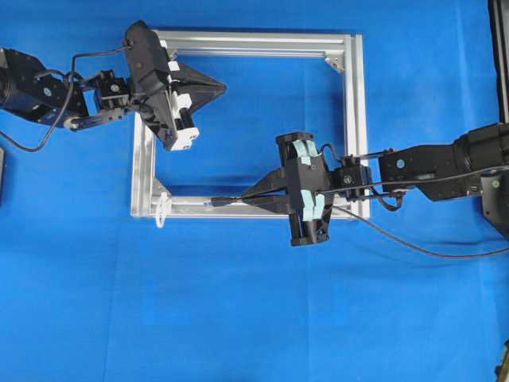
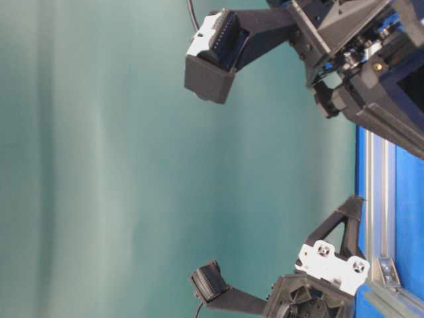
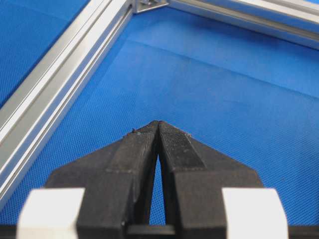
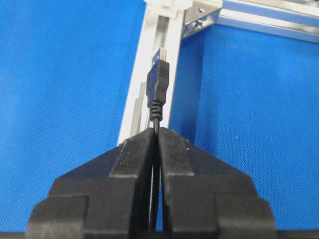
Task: Insert the wire through the string loop located on the left side.
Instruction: 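Carry the cable plug left toward the white zip-tie loop on the frame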
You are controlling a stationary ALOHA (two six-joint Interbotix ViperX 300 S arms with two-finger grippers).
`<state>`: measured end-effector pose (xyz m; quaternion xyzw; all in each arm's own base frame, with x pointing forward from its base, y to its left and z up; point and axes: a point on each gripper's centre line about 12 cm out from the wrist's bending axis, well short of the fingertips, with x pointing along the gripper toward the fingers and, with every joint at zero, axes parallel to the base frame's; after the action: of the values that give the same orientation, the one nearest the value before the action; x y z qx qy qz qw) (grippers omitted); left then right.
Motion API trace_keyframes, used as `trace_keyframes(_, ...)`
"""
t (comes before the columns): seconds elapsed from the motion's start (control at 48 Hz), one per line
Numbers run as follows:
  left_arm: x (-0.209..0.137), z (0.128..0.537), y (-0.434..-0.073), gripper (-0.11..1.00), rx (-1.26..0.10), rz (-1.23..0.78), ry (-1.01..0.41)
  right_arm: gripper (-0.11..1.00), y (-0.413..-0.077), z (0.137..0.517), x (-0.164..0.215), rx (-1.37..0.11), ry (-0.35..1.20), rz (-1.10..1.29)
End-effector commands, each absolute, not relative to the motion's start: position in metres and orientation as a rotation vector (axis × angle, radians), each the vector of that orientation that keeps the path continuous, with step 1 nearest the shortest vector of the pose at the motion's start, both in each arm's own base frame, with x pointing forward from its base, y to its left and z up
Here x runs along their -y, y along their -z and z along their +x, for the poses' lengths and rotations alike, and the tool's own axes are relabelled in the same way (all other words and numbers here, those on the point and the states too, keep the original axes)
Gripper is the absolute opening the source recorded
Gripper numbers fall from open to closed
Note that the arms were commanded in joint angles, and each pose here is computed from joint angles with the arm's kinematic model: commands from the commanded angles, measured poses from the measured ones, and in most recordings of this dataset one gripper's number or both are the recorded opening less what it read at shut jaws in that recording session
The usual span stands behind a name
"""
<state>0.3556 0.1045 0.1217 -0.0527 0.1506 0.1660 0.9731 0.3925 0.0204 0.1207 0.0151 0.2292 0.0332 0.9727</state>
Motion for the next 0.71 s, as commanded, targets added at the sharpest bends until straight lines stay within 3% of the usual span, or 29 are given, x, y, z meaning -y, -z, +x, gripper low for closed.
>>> trace_keyframes(0.0,-0.104,0.358,-0.137,0.00,-0.257,-0.099,-0.330,0.00,-0.138,0.395,-0.021,-0.404,-0.069,0.032)
trace_keyframes(0.687,-0.104,0.358,-0.137,0.00,-0.257,-0.099,-0.329,0.00,-0.135,0.437,-0.022,-0.342,-0.069,0.042)
